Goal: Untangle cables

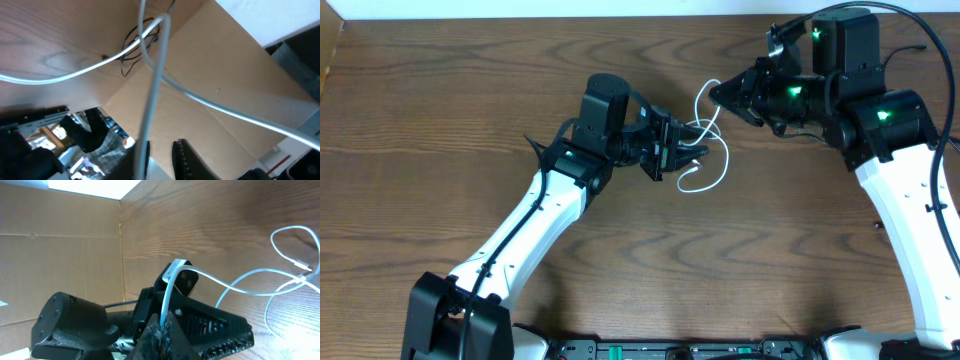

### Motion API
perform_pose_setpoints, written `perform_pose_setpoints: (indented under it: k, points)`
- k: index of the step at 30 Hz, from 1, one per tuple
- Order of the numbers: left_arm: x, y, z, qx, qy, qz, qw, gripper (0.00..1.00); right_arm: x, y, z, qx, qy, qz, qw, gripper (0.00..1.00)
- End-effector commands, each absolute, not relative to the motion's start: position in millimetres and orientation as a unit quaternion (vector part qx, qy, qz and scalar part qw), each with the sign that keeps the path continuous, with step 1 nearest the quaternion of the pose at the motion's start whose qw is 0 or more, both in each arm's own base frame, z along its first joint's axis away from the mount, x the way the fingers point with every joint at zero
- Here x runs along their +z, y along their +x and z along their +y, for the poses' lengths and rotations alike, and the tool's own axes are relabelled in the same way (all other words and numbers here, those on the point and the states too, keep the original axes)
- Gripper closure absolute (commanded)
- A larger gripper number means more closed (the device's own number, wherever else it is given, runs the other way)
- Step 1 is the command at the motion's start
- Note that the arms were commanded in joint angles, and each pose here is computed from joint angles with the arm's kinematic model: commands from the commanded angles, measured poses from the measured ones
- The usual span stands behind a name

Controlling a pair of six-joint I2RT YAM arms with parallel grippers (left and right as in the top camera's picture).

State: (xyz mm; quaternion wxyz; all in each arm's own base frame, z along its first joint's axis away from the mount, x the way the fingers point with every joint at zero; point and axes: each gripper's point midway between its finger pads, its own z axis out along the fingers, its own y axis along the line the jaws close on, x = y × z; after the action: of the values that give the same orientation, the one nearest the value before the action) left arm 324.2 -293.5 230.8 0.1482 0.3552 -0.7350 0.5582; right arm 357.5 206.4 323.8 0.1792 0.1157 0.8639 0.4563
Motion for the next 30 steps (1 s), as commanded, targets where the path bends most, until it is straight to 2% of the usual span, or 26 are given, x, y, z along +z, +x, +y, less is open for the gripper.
perform_pose_setpoints:
  k: [1, 4, 11, 23, 30]
  points:
    - [226, 324, -293, 0.564, 0.298, -0.763, 0.104, 0.93, 332, 357, 205, 0.464, 0.116, 0.858, 0.188, 0.99]
    - [201, 311, -285, 0.526, 0.256, -0.807, 0.081, 0.93, 338, 369, 192, 0.466, 0.125, 0.851, 0.21, 0.99]
    - [121, 280, -225, 0.32, 0.287, -0.902, 0.05, 0.93, 342, 389, 156, 0.458, 0.161, 0.84, 0.242, 0.99]
    - [90, 269, -168, 0.163, 0.286, -0.944, -0.003, 0.93, 341, 409, 94, 0.433, 0.225, 0.827, 0.28, 0.99]
    - [87, 270, -158, 0.138, 0.291, -0.947, -0.015, 0.92, 339, 412, 75, 0.415, 0.229, 0.828, 0.299, 0.99]
